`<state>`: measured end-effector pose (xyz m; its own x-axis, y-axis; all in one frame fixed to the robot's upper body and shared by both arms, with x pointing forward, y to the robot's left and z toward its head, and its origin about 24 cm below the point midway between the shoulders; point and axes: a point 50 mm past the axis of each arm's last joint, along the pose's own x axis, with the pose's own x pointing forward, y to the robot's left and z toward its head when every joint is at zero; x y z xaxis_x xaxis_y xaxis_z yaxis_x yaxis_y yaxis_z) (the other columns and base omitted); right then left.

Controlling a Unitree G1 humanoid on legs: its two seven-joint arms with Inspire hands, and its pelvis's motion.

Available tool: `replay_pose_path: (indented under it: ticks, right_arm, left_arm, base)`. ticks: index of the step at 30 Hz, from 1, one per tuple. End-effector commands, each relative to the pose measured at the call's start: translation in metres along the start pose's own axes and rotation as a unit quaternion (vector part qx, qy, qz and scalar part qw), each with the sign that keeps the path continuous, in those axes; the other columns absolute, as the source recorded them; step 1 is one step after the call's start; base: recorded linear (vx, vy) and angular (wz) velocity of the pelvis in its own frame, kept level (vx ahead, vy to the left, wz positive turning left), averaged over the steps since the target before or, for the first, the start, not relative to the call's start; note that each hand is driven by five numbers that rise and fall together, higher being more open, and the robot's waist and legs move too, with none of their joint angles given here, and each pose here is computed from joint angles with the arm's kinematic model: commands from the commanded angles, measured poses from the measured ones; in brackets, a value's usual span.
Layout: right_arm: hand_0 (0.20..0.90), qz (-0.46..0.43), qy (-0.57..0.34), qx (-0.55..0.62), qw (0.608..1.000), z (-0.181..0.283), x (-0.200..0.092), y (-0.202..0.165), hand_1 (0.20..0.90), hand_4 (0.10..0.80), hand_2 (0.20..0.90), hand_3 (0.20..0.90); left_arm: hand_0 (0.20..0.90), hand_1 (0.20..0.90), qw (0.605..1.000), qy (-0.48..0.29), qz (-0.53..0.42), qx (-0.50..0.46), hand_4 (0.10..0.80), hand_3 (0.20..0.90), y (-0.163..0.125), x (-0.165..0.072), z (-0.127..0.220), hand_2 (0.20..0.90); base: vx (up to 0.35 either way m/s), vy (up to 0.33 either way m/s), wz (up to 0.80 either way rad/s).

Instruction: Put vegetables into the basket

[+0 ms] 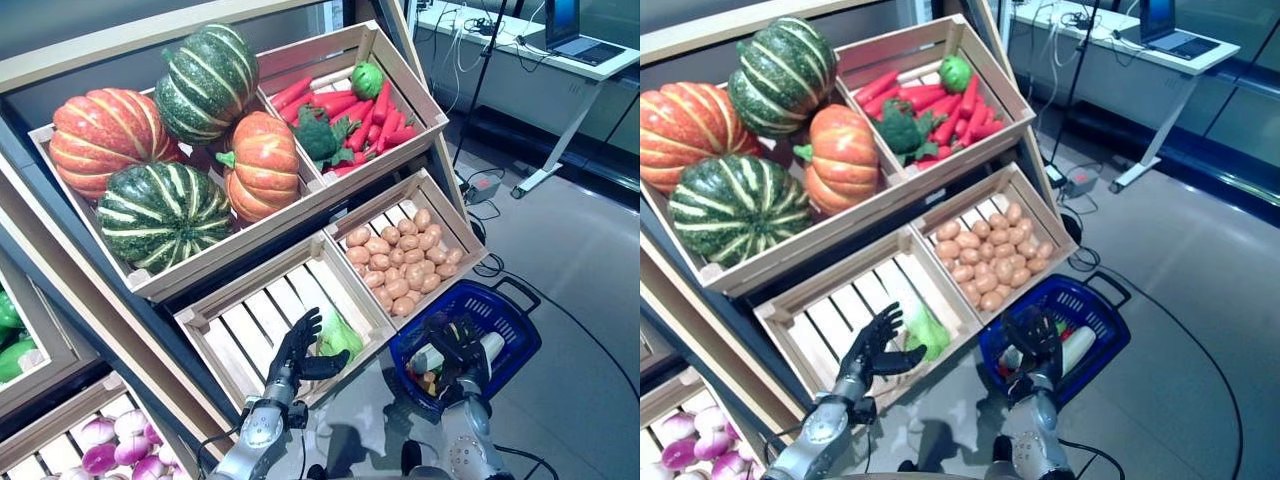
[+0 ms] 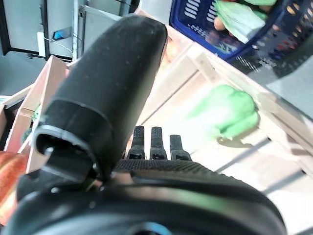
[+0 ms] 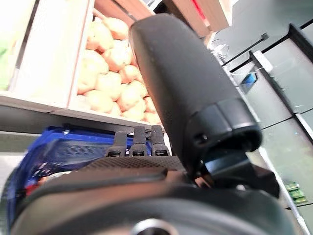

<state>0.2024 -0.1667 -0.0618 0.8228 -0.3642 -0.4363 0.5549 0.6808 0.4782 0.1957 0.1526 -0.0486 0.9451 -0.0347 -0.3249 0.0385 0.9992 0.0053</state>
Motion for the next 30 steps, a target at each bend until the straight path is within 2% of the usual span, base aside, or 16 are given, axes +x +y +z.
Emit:
replay_pose_path:
  ticks: [1, 5, 9, 15, 18, 21, 24, 30]
  right_arm:
    - [0.900, 0.112, -0.090, 0.026, 0.989, 0.036, 0.006, 0.044, 0.900, 0.800, 0.900, 0.900]
    - [0.900, 0.088, -0.081, 0.032, 0.992, 0.036, 0.010, 0.038, 0.900, 0.800, 0.900, 0.900]
    - [0.900, 0.076, -0.081, 0.028, 0.993, 0.034, 0.008, 0.031, 0.900, 0.800, 0.900, 0.900]
    - [0.900, 0.078, -0.079, 0.010, 0.994, 0.037, 0.009, 0.023, 0.900, 0.800, 0.900, 0.900]
    - [0.900, 0.084, -0.077, -0.009, 0.993, 0.042, 0.009, 0.016, 0.900, 0.800, 0.900, 0.900]
    - [0.900, 0.085, -0.078, -0.021, 0.993, 0.046, 0.011, 0.008, 0.900, 0.800, 0.900, 0.900]
    - [0.900, 0.093, -0.078, -0.032, 0.992, 0.050, 0.012, 0.003, 0.900, 0.800, 0.900, 0.900]
    - [0.900, 0.133, -0.067, -0.067, 0.986, 0.053, 0.013, 0.001, 0.900, 0.800, 0.900, 0.900]
  left_arm:
    - [0.900, 0.900, 0.993, -0.115, 0.022, -0.023, 0.800, 0.900, 0.005, 0.019, 0.048, 0.900]
    - [0.900, 0.900, 0.992, -0.119, 0.027, -0.012, 0.800, 0.900, 0.002, 0.020, 0.047, 0.900]
    - [0.900, 0.900, 0.986, -0.151, 0.042, 0.053, 0.800, 0.900, 0.007, 0.020, 0.054, 0.900]
    - [0.900, 0.900, 0.943, -0.210, 0.108, 0.233, 0.800, 0.900, 0.042, 0.021, 0.074, 0.900]
    - [0.900, 0.900, 0.879, -0.245, 0.144, 0.383, 0.800, 0.900, 0.069, 0.021, 0.091, 0.900]
    - [0.900, 0.900, 0.829, -0.234, 0.157, 0.483, 0.800, 0.900, 0.095, 0.020, 0.100, 0.900]
    - [0.900, 0.900, 0.781, -0.223, 0.164, 0.559, 0.800, 0.900, 0.115, 0.018, 0.106, 0.900]
    - [0.900, 0.900, 0.716, -0.163, 0.164, 0.658, 0.800, 0.900, 0.143, 0.022, 0.104, 0.900]
  base:
    - [0.021, -0.098, 0.10]
    - [0.029, -0.079, 0.00]
    - [0.009, -0.015, 0.03]
    - [0.022, 0.034, 0.00]
    - [0.023, 0.107, 0.01]
    - [0.016, 0.102, -0.01]
    - [0.019, 0.099, 0.01]
    - [0.057, 0.119, -0.01]
